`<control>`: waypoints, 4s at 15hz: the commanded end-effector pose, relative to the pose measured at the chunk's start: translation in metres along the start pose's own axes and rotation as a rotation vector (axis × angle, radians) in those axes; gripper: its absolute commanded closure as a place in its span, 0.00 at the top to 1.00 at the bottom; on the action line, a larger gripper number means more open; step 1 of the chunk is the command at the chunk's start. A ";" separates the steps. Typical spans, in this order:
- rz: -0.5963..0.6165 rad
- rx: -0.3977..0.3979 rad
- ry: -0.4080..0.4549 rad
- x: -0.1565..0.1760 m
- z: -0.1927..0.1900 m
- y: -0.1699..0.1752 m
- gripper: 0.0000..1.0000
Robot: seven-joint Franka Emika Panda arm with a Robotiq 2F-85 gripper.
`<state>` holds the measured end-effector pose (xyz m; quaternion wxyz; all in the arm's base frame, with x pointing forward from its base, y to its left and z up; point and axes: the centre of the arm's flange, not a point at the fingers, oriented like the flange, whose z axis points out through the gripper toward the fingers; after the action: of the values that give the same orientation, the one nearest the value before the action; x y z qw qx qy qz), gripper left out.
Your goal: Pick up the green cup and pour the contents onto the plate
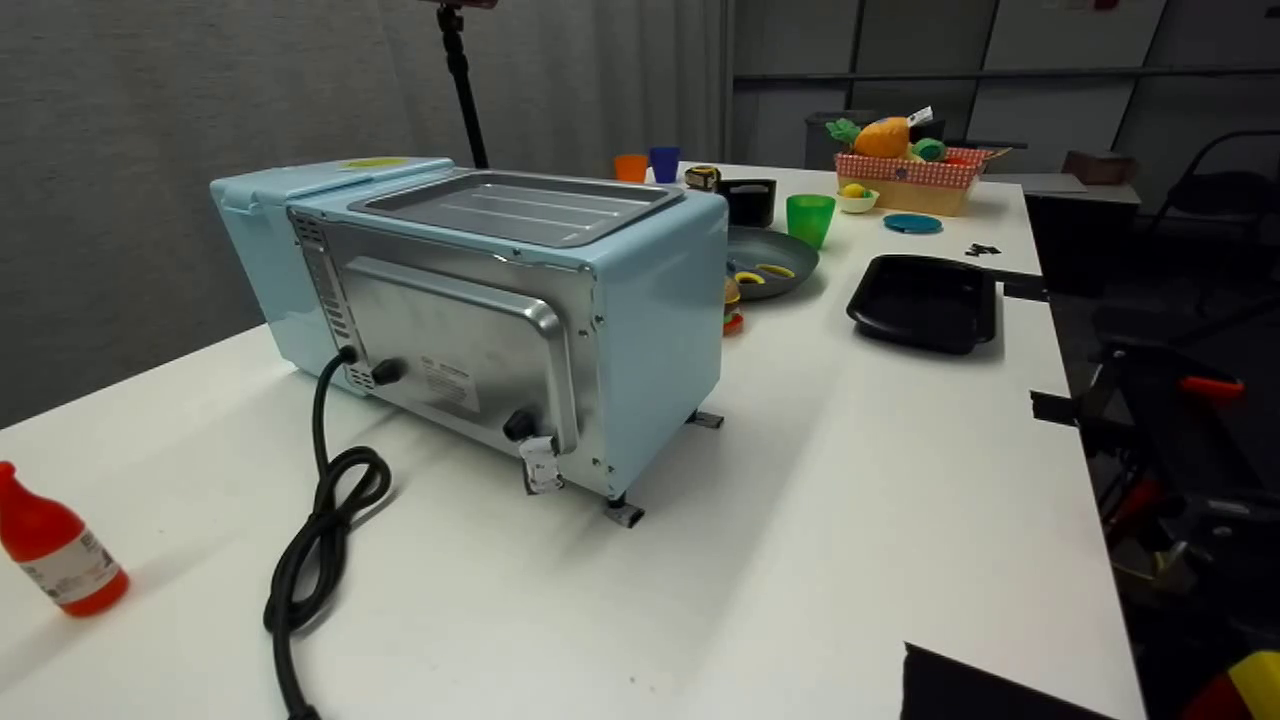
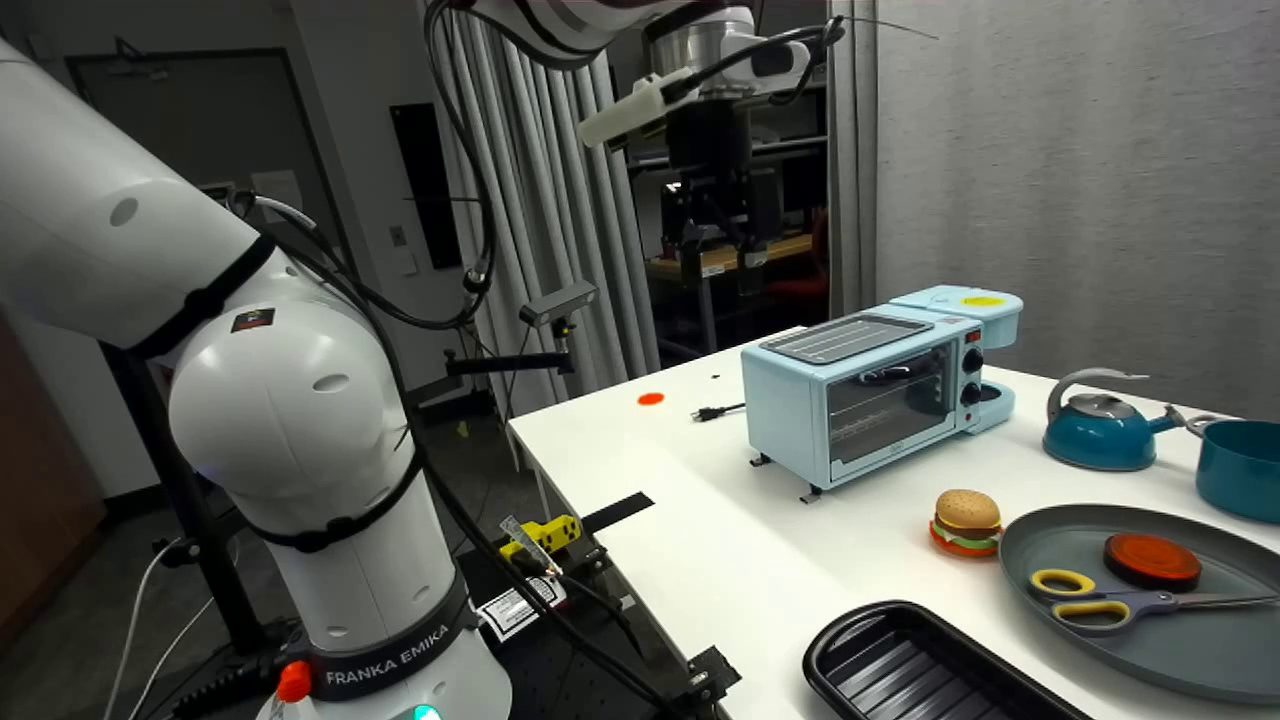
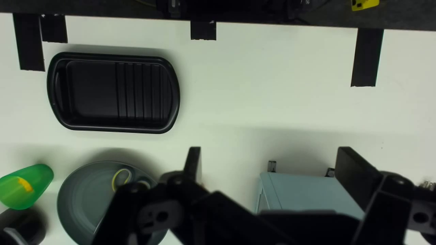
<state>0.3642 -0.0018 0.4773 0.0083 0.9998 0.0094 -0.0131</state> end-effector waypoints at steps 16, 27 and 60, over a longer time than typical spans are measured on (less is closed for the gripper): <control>0.010 0.008 -0.008 0.002 0.002 0.004 1.00; 0.193 0.019 -0.020 0.020 0.018 0.085 1.00; 0.433 0.001 0.029 0.091 0.043 0.176 1.00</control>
<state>0.4577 -0.1768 0.4342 0.0069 0.9814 -0.1918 0.0016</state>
